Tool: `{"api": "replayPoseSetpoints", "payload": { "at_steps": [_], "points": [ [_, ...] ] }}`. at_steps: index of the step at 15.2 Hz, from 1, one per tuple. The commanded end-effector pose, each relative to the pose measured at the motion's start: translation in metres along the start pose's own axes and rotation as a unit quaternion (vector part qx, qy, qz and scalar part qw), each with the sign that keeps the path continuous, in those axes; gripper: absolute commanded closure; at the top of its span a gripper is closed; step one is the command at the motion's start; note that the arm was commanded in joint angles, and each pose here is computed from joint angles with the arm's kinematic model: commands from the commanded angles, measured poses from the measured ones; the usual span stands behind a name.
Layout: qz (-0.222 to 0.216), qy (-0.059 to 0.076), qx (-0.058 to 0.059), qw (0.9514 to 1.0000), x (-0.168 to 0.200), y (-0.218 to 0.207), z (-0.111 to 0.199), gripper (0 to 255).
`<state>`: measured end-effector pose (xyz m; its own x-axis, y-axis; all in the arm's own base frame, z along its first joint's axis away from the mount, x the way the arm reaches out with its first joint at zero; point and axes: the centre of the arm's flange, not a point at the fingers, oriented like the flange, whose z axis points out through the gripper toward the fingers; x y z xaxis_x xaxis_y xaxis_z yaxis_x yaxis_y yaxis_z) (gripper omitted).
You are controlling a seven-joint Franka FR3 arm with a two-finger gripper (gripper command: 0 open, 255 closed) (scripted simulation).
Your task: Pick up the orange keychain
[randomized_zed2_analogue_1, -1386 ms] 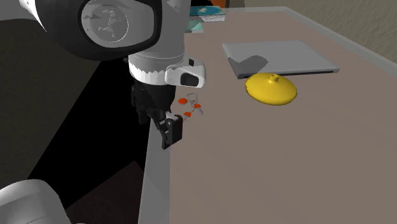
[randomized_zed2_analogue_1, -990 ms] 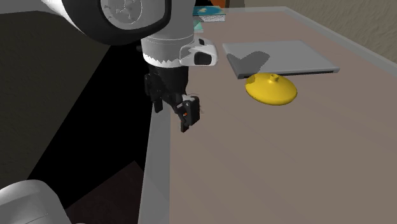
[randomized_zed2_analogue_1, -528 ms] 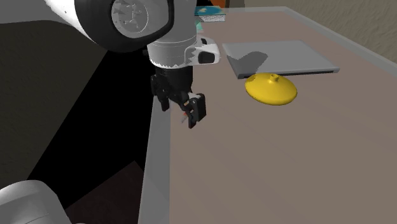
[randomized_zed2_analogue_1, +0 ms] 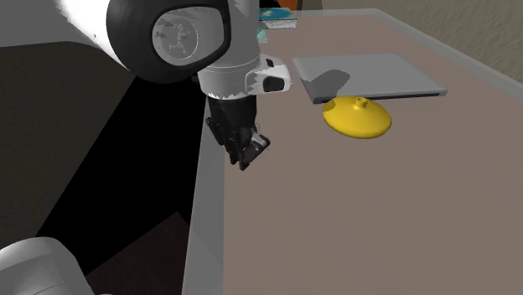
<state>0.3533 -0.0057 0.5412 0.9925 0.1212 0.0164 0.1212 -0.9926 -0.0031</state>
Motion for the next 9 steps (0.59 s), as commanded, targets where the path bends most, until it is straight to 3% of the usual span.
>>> {"api": "replayPoseSetpoints", "payload": {
  "at_steps": [1, 6, 9],
  "points": [
    [0.000, -0.006, 0.012, 0.9999, 0.002, -0.005, 0.007, 255],
    [0.000, -0.007, 0.012, 0.9999, 0.000, -0.004, 0.007, 255],
    [0.000, -0.007, 0.012, 0.9999, 0.000, -0.004, -0.009, 255]
  ]
}}
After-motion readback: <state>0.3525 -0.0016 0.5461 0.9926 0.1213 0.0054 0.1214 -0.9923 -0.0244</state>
